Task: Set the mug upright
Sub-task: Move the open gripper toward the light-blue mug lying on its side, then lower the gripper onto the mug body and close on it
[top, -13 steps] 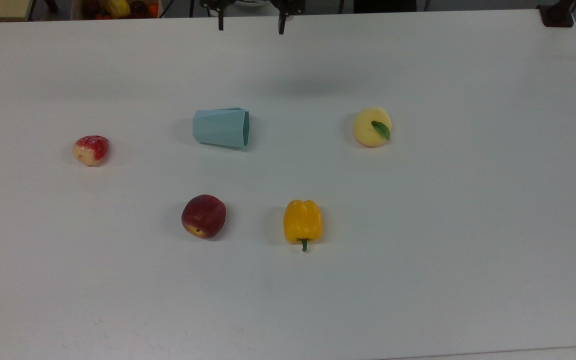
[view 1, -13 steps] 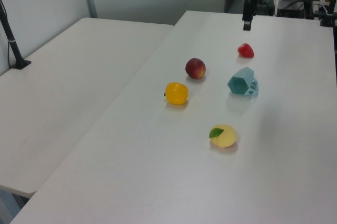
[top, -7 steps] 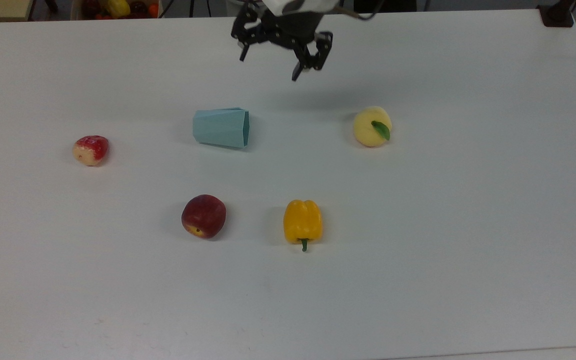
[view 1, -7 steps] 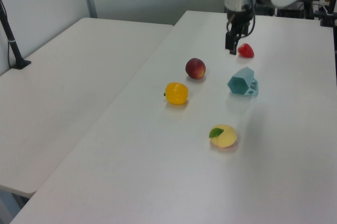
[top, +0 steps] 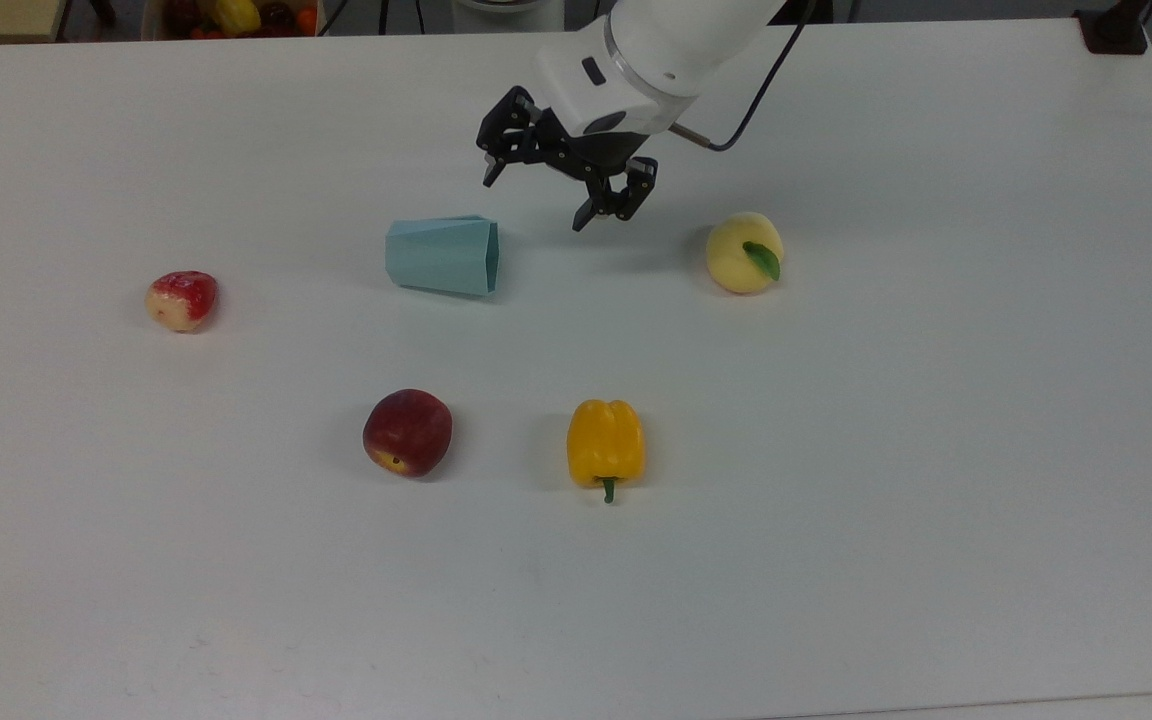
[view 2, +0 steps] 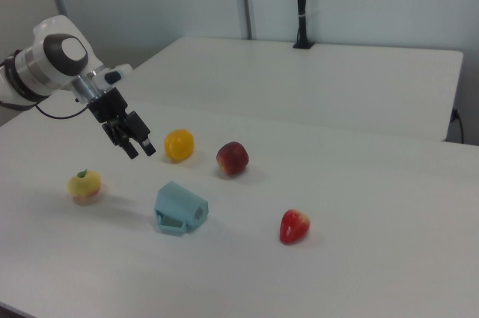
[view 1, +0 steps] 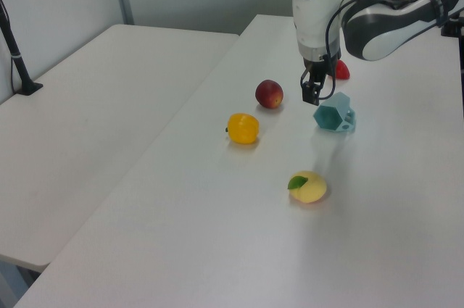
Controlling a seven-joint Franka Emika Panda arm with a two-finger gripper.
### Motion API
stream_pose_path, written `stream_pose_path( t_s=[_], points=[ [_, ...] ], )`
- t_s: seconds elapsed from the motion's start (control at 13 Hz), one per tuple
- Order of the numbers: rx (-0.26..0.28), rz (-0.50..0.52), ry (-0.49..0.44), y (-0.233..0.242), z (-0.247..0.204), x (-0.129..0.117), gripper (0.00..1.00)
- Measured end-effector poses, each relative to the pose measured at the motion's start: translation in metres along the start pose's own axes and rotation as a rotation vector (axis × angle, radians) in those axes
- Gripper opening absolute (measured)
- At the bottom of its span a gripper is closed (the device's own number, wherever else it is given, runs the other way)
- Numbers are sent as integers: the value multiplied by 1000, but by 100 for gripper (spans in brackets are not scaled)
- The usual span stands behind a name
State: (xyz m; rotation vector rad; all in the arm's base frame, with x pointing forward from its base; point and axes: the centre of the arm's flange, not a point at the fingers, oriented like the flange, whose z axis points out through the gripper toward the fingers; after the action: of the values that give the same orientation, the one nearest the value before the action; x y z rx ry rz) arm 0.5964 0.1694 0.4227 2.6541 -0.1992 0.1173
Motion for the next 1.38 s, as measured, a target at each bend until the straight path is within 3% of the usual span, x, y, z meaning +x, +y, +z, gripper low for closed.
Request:
stream_pose_path(
  t_s=[0.61,1.15,1.38],
  points=[
    [-110,-71,-37,-25,79,-9,100],
    [-218,-67,-60,22,130,-4,100],
    [-243,-95,-71,21,144,-13,89]
  ],
)
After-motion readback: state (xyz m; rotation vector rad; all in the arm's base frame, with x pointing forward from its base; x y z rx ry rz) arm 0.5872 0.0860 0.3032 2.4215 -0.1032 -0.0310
